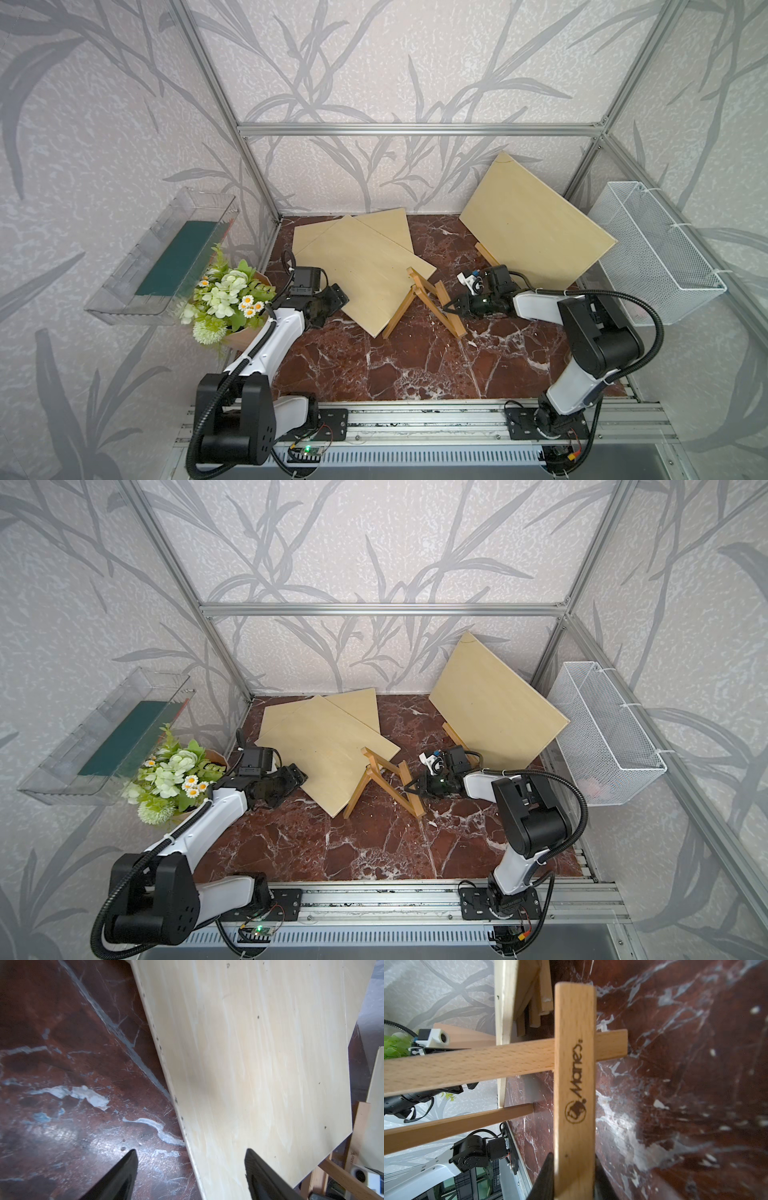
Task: Assemble the easel
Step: Place the easel at the center of the board.
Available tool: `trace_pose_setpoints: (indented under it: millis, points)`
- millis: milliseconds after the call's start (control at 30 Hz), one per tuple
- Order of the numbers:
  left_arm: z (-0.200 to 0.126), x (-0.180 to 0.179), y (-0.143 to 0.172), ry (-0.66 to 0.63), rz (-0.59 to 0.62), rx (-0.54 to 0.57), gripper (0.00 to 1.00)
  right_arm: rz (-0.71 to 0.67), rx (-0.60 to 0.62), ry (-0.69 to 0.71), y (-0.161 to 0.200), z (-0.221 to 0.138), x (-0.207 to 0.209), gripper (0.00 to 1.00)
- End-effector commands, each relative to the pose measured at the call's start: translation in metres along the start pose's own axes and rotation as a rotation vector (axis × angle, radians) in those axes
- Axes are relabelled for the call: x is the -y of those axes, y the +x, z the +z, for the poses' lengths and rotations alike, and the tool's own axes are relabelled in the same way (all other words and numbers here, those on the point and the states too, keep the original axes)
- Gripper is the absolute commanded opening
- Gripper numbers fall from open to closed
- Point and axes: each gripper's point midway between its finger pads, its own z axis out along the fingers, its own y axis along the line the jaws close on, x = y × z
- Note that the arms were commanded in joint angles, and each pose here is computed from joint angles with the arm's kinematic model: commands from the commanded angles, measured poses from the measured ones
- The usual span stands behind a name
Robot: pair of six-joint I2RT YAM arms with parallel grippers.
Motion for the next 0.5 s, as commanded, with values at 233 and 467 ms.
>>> trace_pose_setpoints:
  millis: [233, 467]
  points:
    - [0.018, 0.01, -0.004, 0.064, -0.088, -0.019, 0.82, 0.121, 0.152, 0.551, 0.007, -0.029, 0.104, 0.39]
    - [0.026, 0.007, -0.005, 0.049, -0.106, -0.02, 0.82, 0.106, 0.154, 0.635, 0.006, -0.053, 0.097, 0.76]
